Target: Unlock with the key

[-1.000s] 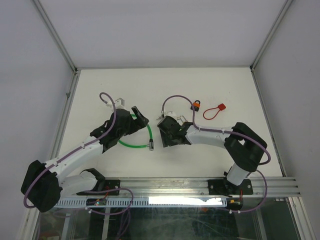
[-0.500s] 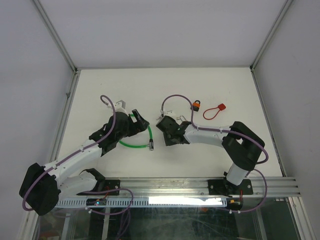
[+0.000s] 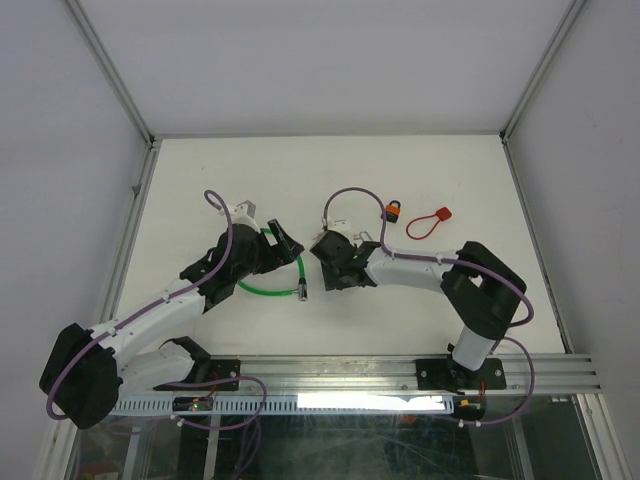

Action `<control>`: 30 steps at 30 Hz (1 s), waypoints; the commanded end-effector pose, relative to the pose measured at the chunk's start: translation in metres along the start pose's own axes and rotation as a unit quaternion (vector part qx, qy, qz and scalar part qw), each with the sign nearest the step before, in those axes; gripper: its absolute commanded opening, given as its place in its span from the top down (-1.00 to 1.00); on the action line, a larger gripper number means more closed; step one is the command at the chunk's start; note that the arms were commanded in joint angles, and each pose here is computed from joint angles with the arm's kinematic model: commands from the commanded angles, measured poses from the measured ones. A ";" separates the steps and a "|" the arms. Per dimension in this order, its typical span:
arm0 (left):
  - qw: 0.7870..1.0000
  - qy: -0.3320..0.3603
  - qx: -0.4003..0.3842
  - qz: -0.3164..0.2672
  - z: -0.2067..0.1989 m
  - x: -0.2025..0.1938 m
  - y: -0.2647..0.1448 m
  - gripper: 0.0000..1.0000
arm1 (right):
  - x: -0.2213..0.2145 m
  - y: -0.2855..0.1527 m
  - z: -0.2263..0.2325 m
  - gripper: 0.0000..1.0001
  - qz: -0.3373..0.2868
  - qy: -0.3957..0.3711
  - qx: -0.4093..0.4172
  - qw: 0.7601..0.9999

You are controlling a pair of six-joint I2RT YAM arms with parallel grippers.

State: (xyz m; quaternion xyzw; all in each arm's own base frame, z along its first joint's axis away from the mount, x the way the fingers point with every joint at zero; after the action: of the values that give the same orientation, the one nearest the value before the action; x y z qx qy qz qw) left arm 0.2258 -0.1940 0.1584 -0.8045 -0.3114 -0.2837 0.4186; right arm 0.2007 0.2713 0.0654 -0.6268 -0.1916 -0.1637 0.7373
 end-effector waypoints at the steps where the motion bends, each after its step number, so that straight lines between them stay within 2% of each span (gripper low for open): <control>1: 1.000 -0.007 -0.019 -0.021 -0.006 0.009 0.001 -0.66 | 0.008 0.004 0.007 0.00 -0.022 0.034 -0.013 0.999; 6: 1.000 -0.006 -0.022 -0.017 -0.006 0.008 0.001 -0.66 | 0.010 0.005 0.007 0.17 -0.027 0.039 -0.015 0.999; 13: 0.999 -0.006 -0.032 -0.016 -0.009 0.009 0.002 -0.66 | 0.011 -0.008 0.003 0.62 -0.036 0.036 0.007 0.999; 21: 0.997 -0.010 -0.071 -0.014 -0.020 0.009 0.004 -0.65 | 0.014 -0.015 0.002 1.00 -0.055 0.008 0.036 0.998; 30: 0.990 -0.010 -0.139 -0.019 -0.033 0.007 0.001 -0.63 | 0.017 -0.032 0.004 1.00 -0.094 -0.031 0.138 0.986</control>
State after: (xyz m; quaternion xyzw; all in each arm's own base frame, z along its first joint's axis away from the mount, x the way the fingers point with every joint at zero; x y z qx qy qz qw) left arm 0.2219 -0.2121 0.1590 -0.8383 -0.2818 -0.2972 0.3599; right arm 0.1945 0.2592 0.0716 -0.5855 -0.2382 -0.1699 0.7561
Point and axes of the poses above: each gripper's point midway between its finger pads, its own y axis out along the fingers, its own z axis along the line the jaws close on, x = y × z, the point moved 5 cm from there along -y, back along the fingers, and after that the axes turned 13 degrees about y, right-handed, at the moved point
